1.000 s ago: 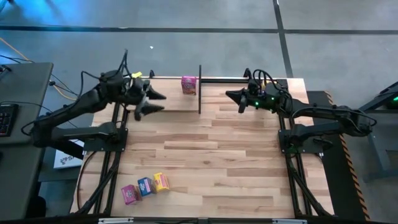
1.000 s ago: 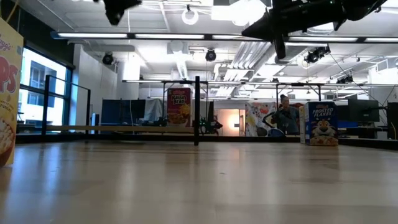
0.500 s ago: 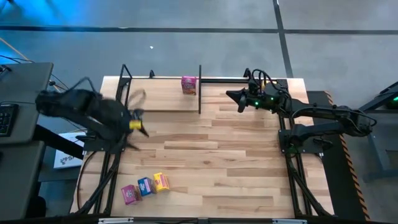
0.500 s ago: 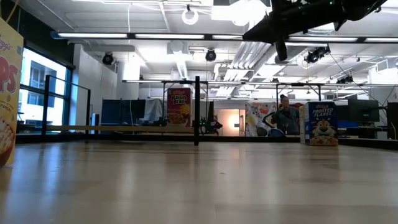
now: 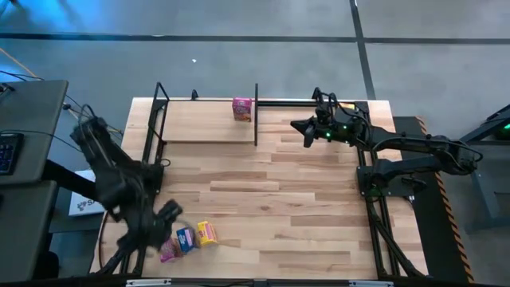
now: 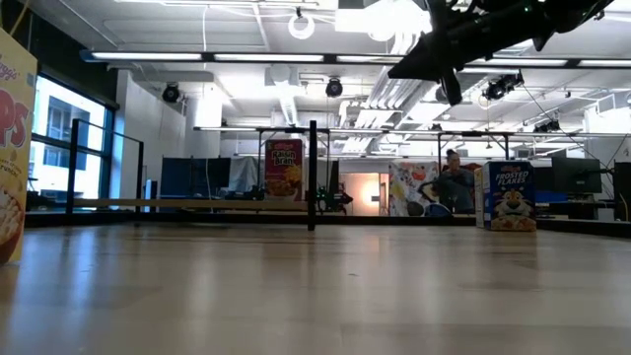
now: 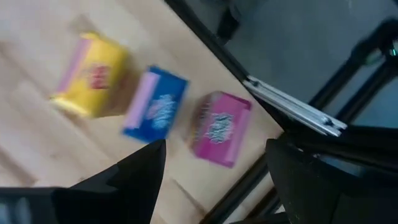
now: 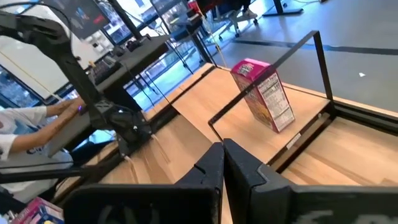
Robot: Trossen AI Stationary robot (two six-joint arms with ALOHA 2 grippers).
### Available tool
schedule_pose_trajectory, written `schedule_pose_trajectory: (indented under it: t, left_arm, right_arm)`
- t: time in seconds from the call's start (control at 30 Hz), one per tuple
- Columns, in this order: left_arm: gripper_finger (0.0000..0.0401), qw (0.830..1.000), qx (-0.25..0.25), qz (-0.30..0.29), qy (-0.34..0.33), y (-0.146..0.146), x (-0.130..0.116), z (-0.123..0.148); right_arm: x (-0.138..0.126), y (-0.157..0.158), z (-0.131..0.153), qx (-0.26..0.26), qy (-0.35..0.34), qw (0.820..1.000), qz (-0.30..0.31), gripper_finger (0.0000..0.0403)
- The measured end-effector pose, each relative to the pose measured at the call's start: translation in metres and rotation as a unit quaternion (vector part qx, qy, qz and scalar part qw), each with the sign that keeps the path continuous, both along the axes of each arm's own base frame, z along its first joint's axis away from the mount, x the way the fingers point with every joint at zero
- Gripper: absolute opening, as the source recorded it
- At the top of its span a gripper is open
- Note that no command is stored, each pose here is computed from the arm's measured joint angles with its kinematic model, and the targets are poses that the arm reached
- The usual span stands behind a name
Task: Stack cereal on shelf
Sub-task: Align the purple cereal box on the shelf
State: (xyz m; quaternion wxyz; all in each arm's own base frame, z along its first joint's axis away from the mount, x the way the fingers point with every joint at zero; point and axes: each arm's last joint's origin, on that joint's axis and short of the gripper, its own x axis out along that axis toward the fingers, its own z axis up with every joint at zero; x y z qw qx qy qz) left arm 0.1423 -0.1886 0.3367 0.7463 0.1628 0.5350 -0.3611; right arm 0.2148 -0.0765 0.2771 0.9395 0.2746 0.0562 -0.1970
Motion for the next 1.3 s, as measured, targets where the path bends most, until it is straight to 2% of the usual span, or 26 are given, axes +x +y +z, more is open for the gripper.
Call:
schedule_pose_trajectory:
  t: [0.13,0.3,0.5,1.3]
  left_arm:
    - [0.0269,1.000,-0.008,-0.018,0.005,-0.028,-0.004,-0.012]
    - [0.0269,0.999,0.020,-0.024,-0.003,-0.044,-0.006,-0.027]
    - [0.0269,0.998,0.056,-0.031,-0.001,-0.042,-0.006,-0.052]
    - [0.0269,0.993,0.083,-0.081,0.004,-0.038,-0.018,-0.109]
  right_arm:
    - [-0.001,0.000,-0.002,-0.002,0.015,1.000,0.003,0.0001]
    - [-0.001,0.000,-0.005,0.001,0.026,1.000,0.004,0.0001]
    - [-0.002,0.001,-0.007,0.004,0.036,0.999,0.004,0.0001]
    - [-0.003,0.001,-0.010,0.009,0.055,0.998,-0.004,0.0001]
